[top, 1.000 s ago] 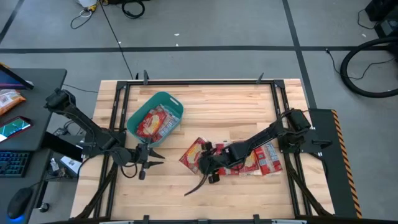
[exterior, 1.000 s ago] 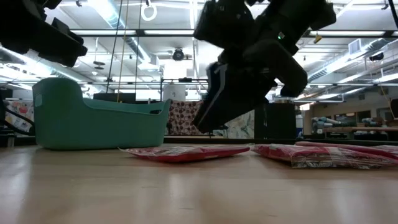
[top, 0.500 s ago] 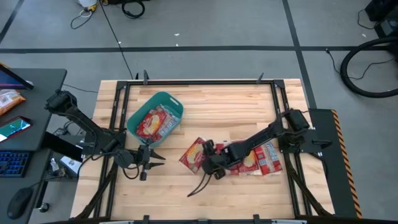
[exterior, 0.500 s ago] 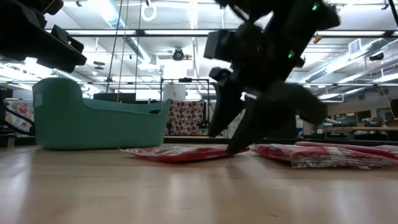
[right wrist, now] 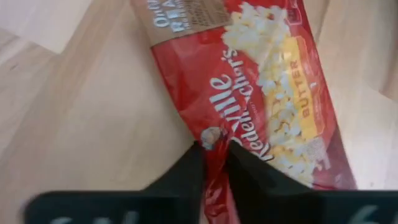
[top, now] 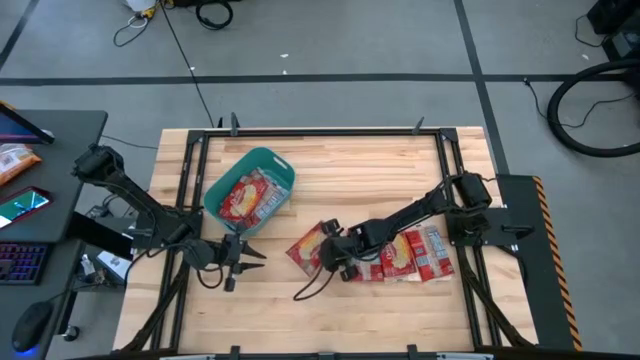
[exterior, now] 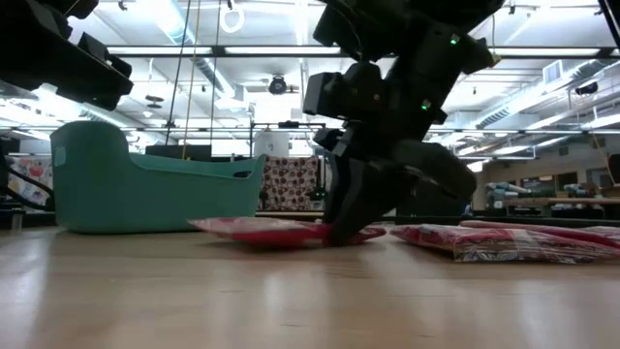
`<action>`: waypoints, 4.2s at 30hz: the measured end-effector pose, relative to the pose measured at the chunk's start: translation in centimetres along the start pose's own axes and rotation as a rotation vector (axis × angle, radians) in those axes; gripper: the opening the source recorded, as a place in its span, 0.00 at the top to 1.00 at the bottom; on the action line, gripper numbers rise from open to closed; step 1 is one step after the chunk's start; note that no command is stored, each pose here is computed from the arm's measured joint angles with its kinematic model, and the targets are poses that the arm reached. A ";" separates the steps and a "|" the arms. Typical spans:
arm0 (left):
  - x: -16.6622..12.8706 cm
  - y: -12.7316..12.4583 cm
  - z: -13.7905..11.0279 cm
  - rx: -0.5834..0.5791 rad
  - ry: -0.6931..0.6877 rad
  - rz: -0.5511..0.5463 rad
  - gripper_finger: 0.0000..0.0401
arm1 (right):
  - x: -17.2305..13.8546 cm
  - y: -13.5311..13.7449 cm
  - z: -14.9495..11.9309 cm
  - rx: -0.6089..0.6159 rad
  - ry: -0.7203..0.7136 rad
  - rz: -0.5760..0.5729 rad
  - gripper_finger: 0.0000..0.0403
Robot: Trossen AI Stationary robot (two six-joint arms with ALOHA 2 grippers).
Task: Sort popcorn bags into baskets
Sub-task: Put the red popcorn bag into the green bin, then put the left red popcorn bag into the green bin
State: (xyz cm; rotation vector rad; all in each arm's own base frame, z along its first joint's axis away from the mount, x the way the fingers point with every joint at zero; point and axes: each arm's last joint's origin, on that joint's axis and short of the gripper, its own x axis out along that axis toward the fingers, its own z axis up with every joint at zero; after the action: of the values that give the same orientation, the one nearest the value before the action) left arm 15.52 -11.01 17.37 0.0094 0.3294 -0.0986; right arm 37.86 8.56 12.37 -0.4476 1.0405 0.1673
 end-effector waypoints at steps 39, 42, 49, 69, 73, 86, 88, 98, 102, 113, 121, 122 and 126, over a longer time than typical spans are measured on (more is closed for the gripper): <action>-2.5 -2.2 8.5 0.250 0.117 0.204 0.62 | -5.9 -4.7 8.0 -0.242 -0.152 -0.381 0.97; -3.1 -2.8 8.7 0.264 0.123 0.158 0.62 | -5.7 -6.6 8.3 -0.292 -0.225 -0.384 0.97; -4.0 -4.0 8.0 0.268 0.154 0.045 0.62 | -5.6 -12.1 7.7 -0.295 -0.387 -0.389 0.97; -4.0 -3.8 7.9 0.222 0.168 0.062 0.62 | 1.8 -20.3 9.5 -0.280 -0.329 -0.356 0.84; -4.0 -3.7 7.8 0.216 0.174 0.068 0.62 | 2.4 -20.7 8.6 -0.234 -0.262 -0.324 0.69; -4.0 -3.7 7.9 0.188 0.163 0.065 0.62 | -5.9 -17.4 10.9 -0.152 -0.167 -0.367 0.57; -4.0 -3.7 7.9 0.169 0.163 0.066 0.62 | -7.0 -16.6 10.9 -0.129 -0.142 -0.338 0.58; -4.0 -3.7 7.9 0.115 0.160 0.071 0.62 | -8.5 -11.6 8.7 0.006 0.199 -0.211 0.58; -4.0 -3.7 7.9 0.108 0.159 0.071 0.62 | -8.0 -9.7 7.1 0.081 0.339 -0.145 0.58; -4.0 -3.7 7.9 0.068 0.163 0.077 0.62 | -7.6 -3.8 4.0 0.143 0.520 -0.107 0.58; -4.0 -3.7 7.8 0.070 0.165 0.078 0.62 | -9.1 -1.0 0.9 0.244 0.538 -0.114 0.58; -4.0 -3.7 7.8 0.070 0.165 0.078 0.62 | -9.1 -0.8 0.4 0.269 0.543 -0.103 0.58; -4.0 -3.7 7.9 0.067 0.162 0.078 0.62 | -9.0 -0.2 -1.8 0.371 0.555 -0.078 0.58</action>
State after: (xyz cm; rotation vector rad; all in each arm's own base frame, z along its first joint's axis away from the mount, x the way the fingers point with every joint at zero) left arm 13.92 -14.53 26.14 0.0964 0.4870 -0.0319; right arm 32.01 8.26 19.40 -0.1945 1.5583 -0.2333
